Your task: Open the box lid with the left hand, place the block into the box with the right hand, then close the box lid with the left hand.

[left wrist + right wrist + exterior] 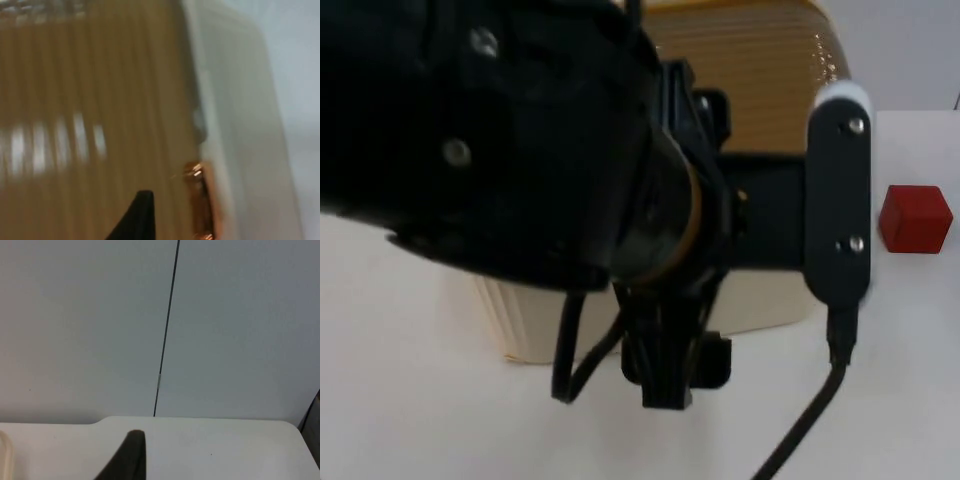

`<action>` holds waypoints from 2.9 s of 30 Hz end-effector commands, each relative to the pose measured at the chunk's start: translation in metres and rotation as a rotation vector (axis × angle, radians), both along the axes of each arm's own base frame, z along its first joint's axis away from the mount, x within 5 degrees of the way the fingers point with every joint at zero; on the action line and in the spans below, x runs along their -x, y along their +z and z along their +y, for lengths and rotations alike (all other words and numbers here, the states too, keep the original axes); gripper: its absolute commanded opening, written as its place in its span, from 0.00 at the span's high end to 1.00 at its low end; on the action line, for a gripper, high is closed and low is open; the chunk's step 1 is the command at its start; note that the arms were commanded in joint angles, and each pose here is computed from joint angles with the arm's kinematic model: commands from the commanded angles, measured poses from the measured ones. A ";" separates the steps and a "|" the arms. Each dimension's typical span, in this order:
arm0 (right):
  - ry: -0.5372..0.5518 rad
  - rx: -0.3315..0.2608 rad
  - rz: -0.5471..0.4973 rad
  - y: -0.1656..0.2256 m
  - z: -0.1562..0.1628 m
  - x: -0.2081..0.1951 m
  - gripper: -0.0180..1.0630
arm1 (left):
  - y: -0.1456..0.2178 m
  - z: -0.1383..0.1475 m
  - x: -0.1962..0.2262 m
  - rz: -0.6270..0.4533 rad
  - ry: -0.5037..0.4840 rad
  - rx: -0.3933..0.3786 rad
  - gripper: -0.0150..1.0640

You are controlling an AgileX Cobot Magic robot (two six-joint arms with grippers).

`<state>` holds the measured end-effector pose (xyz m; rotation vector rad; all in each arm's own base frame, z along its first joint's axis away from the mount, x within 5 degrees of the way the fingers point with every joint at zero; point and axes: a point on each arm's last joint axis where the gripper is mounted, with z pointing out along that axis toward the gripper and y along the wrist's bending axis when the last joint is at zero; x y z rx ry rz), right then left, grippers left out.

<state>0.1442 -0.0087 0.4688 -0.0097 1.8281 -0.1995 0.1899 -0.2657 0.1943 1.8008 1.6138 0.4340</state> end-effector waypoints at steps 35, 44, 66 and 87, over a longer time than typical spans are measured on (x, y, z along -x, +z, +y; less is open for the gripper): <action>0.000 0.011 -0.001 0.001 0.000 0.002 0.06 | -0.007 0.017 -0.038 0.060 0.094 0.118 0.99; 0.001 0.011 -0.002 0.001 0.000 0.002 0.06 | -0.009 0.019 -0.041 0.066 0.110 0.121 0.99; 0.001 0.011 -0.005 0.001 0.000 0.001 0.06 | -0.023 0.014 -0.043 0.110 0.100 0.075 0.99; 0.001 0.012 -0.005 0.001 0.000 0.001 0.06 | -0.014 0.012 -0.047 0.124 0.117 0.038 0.99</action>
